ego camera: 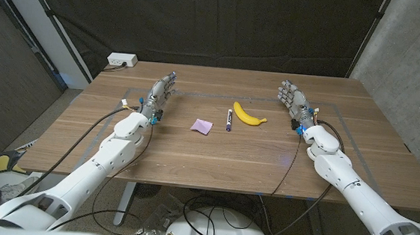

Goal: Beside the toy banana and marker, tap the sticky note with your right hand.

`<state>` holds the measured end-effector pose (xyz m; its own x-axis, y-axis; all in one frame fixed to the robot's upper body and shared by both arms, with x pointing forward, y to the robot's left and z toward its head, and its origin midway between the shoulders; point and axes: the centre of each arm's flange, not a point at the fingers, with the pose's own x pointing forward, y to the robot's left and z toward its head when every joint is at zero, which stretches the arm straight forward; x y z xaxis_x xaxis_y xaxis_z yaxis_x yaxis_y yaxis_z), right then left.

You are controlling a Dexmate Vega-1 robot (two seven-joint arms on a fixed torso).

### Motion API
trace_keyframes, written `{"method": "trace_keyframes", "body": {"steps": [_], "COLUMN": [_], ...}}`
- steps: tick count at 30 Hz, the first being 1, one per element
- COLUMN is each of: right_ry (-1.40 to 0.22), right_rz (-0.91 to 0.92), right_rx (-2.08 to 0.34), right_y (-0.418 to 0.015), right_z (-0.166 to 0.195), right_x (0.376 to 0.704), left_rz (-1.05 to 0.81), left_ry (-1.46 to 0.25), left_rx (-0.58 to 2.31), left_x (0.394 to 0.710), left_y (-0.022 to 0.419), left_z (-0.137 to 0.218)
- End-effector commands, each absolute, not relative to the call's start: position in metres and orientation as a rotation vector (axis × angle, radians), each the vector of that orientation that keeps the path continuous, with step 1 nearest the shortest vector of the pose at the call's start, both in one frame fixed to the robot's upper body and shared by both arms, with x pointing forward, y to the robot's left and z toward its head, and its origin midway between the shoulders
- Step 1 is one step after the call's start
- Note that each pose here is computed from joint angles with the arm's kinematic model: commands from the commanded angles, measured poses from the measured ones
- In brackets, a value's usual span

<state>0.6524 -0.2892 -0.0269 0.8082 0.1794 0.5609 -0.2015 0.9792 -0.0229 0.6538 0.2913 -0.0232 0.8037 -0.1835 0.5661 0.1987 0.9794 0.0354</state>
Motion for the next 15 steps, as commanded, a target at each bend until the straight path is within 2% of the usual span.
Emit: {"method": "trace_keyframes", "body": {"steps": [1,15], "right_ry": [-0.599,-0.61], "right_rz": [0.173,0.095], "right_rx": [-0.012,-0.262], "right_y": [-0.283,-0.253], "right_z": [-0.025,-0.01], "right_x": [0.647,0.624], "left_rz": [-0.206,-0.24], "left_ry": [-0.597,-0.571], "left_rx": [-0.036,-0.04], "left_x": [0.658,0.665], "left_y": [0.295,0.295], "left_z": [-0.027,-0.028]}}
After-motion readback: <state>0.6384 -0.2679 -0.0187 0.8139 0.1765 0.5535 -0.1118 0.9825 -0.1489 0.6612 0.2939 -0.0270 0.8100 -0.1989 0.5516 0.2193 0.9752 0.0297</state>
